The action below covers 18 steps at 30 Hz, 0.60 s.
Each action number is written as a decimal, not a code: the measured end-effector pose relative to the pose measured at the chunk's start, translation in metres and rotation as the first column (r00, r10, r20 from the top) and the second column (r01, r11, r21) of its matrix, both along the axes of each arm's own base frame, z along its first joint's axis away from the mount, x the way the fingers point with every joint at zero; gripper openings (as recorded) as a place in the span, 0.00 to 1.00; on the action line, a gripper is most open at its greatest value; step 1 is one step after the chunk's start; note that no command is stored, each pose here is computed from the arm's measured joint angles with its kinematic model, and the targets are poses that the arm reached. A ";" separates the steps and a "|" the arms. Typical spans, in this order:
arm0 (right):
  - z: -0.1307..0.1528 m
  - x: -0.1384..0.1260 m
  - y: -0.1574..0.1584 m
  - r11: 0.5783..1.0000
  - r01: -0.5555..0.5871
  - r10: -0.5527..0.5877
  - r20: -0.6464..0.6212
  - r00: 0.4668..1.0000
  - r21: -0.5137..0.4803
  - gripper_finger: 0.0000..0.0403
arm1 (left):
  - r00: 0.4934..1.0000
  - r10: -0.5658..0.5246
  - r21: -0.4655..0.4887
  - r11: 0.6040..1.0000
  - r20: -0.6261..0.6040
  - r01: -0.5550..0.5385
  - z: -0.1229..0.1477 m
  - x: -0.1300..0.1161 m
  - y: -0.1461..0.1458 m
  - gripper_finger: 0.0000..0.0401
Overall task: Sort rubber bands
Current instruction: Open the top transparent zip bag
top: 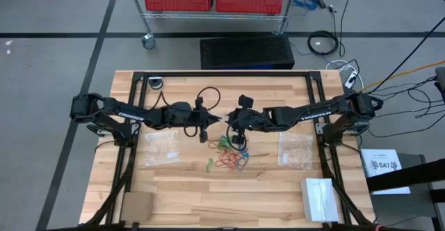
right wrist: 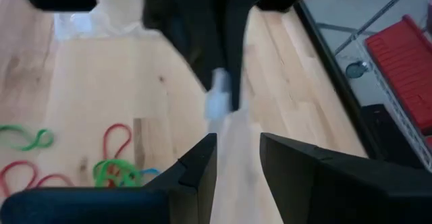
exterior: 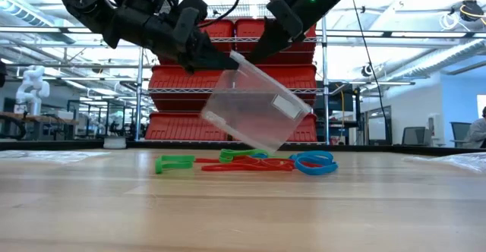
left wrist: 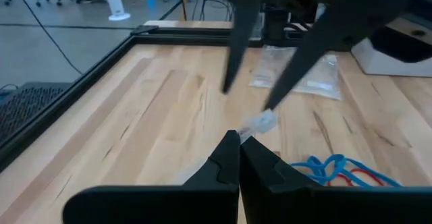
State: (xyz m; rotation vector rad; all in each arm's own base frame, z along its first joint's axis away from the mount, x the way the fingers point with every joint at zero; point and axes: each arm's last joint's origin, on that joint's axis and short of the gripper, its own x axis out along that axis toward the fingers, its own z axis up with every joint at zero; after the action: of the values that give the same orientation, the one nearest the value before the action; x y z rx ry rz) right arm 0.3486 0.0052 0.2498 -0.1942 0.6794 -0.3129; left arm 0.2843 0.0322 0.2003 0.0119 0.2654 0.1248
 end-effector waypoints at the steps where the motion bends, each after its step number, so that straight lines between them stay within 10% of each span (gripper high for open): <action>1: 0.000 0.000 0.000 1.000 0.002 -0.002 -0.002 1.000 0.008 0.27 | 1.000 0.006 -0.010 1.000 0.001 -0.006 0.000 0.000 0.000 0.00; 18: 0.000 0.000 -0.001 0.998 0.066 -0.066 0.014 0.998 -0.012 0.27 | 0.999 0.053 -0.015 0.998 0.002 -0.053 0.000 0.000 0.001 0.00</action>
State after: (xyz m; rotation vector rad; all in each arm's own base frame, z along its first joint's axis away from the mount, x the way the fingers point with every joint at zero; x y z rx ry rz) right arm 0.3481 0.0040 0.2499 -0.1813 0.6719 -0.3817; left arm 0.2841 0.0335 0.2002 -0.0100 0.2647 0.1754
